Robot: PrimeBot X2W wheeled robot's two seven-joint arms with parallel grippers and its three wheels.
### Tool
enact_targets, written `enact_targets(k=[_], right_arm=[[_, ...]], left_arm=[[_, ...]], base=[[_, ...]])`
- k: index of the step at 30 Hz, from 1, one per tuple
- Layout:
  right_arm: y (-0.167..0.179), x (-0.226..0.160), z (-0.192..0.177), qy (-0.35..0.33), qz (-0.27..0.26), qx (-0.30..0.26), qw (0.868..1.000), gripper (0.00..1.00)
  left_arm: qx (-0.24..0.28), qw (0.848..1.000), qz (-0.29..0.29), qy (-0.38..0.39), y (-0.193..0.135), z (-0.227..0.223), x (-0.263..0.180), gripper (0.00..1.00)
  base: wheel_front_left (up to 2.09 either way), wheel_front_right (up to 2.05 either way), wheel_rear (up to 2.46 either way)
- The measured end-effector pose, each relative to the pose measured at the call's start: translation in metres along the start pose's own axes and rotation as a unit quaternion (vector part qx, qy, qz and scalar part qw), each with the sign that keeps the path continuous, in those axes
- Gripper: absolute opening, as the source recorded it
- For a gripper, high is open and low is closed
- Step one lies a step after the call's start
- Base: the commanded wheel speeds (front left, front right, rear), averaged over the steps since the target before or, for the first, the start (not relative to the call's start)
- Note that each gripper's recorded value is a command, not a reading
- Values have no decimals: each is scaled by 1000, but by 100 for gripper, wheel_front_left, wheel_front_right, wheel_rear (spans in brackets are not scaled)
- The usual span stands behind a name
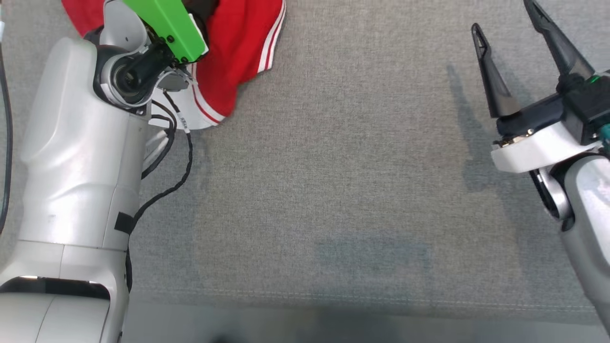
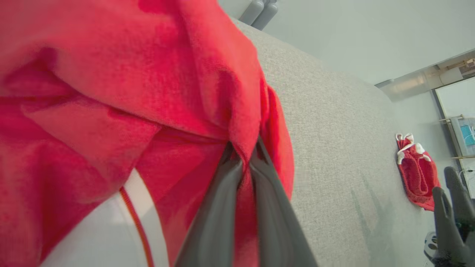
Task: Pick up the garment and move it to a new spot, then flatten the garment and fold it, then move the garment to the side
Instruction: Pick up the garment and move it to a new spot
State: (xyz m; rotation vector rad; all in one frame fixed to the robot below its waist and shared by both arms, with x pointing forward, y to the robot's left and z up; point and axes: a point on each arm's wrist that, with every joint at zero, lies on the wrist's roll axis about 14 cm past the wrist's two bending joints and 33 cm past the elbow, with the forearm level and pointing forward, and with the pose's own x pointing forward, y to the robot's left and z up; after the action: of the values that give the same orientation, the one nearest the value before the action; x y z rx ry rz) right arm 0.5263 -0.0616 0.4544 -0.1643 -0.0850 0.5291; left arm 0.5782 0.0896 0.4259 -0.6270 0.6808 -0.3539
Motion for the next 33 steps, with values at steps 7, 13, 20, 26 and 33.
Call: enact_targets(k=[7, 13, 20, 26, 33], right_arm=[[11, -19, 18, -5, -16, 28, 999, 100], [9, -42, 29, 1, -46, 41, 998, 100], [-3, -68, 41, 2, -89, 49, 995, 100], [-22, -90, 51, -1, -129, 45, 991, 100], [-53, -117, 47, 13, -187, 25, 982, 100]], left_arm=[[-6, 997, -76, 6, -59, 2, -17, 0], [3, 989, -144, 29, -113, -8, -24, 0], [-24, 946, -316, 67, -226, -20, -48, 0], [-124, 932, -337, 56, -260, -5, -50, 0], [-194, 958, -210, 1, -200, 7, -15, 0]], base=[[0, 0, 0], [0, 0, 0], [0, 0, 0], [0, 0, 0], [0, 0, 0]])
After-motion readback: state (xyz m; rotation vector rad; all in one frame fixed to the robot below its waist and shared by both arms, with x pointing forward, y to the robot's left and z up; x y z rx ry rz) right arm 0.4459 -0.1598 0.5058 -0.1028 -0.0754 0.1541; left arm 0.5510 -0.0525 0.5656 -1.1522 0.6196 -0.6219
